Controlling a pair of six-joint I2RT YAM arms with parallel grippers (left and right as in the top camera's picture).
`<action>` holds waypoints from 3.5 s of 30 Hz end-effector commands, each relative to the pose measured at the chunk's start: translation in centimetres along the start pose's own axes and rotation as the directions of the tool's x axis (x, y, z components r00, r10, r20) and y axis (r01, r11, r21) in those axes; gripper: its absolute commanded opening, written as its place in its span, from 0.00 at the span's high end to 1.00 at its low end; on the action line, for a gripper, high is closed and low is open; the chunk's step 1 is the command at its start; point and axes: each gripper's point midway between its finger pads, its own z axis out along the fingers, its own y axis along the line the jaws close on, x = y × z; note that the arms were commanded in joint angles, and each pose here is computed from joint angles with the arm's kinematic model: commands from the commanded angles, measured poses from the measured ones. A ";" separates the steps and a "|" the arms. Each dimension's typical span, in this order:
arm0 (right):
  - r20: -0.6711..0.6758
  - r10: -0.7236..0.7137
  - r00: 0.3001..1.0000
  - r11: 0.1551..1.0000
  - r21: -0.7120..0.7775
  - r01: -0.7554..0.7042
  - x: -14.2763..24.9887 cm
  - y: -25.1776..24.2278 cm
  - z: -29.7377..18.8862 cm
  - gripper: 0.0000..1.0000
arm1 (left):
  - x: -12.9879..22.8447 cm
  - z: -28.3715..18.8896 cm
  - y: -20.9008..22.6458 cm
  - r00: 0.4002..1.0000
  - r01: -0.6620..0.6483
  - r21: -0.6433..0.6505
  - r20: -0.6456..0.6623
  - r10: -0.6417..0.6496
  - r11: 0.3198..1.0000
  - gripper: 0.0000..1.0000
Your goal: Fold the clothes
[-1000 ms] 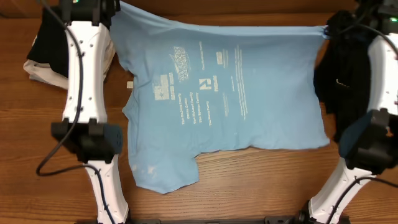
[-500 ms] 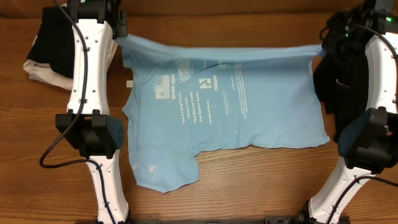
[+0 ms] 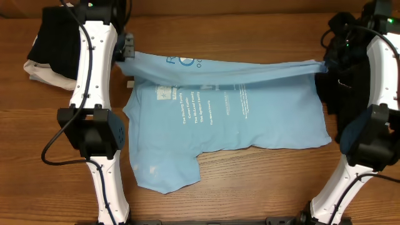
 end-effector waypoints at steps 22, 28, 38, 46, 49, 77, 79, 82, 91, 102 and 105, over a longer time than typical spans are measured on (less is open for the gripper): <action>0.024 0.026 0.999 0.999 -0.035 -0.026 1.8 -0.2 -5.6 0.45 | -1.1 -7.6 -0.3 0.989 -0.002 0.145 0.145 -0.019 0.989 0.00; 0.232 -0.007 0.973 0.996 -0.088 0.028 3.5 1.6 -16.1 0.34 | 0.0 -17.6 0.9 0.939 -0.007 0.233 0.335 -0.073 0.972 0.00; 0.318 0.037 0.947 0.995 -0.095 -0.007 11.0 1.3 -24.6 0.33 | 6.2 -23.0 0.0 0.937 0.005 0.337 0.326 -0.122 0.941 0.00; 0.292 0.173 0.940 0.984 -0.092 -0.153 16.6 -0.3 -25.6 0.33 | 14.2 -19.5 0.9 0.960 0.200 0.156 0.167 -0.225 0.967 0.00; 0.276 0.208 0.938 0.977 -0.095 -0.189 18.4 -0.9 -24.1 0.33 | 17.0 -16.8 0.6 0.955 0.262 0.119 0.109 -0.275 0.958 0.00; 0.116 0.227 0.967 0.971 -0.108 -0.215 20.1 -2.3 -11.6 0.34 | 37.2 4.0 -7.1 0.843 0.366 0.224 -0.492 -0.219 0.903 0.12; 0.118 0.226 0.967 0.971 -0.108 -0.214 20.1 -2.3 -11.6 0.34 | 37.3 4.5 -7.1 0.835 0.388 0.214 -0.492 -0.245 0.896 0.15; 0.118 0.226 0.967 0.971 -0.109 -0.214 20.1 -2.3 -11.6 0.34 | 37.0 5.0 -7.4 0.831 0.418 0.212 -0.483 -0.277 0.883 0.15; 0.120 0.226 0.967 0.971 -0.110 -0.213 20.0 -2.3 -11.6 0.34 | 37.3 5.7 -6.7 0.838 0.406 0.182 -0.466 -0.286 0.895 0.31; 0.125 0.225 0.966 0.971 -0.111 -0.212 19.9 -2.3 -11.6 0.34 | 39.1 7.0 -6.2 0.839 0.383 0.147 -0.468 -0.277 0.912 0.36; 0.125 0.225 0.966 0.971 -0.111 -0.212 19.9 -2.3 -11.6 0.34 | 39.0 7.0 -6.3 0.841 0.383 0.149 -0.465 -0.277 0.912 0.44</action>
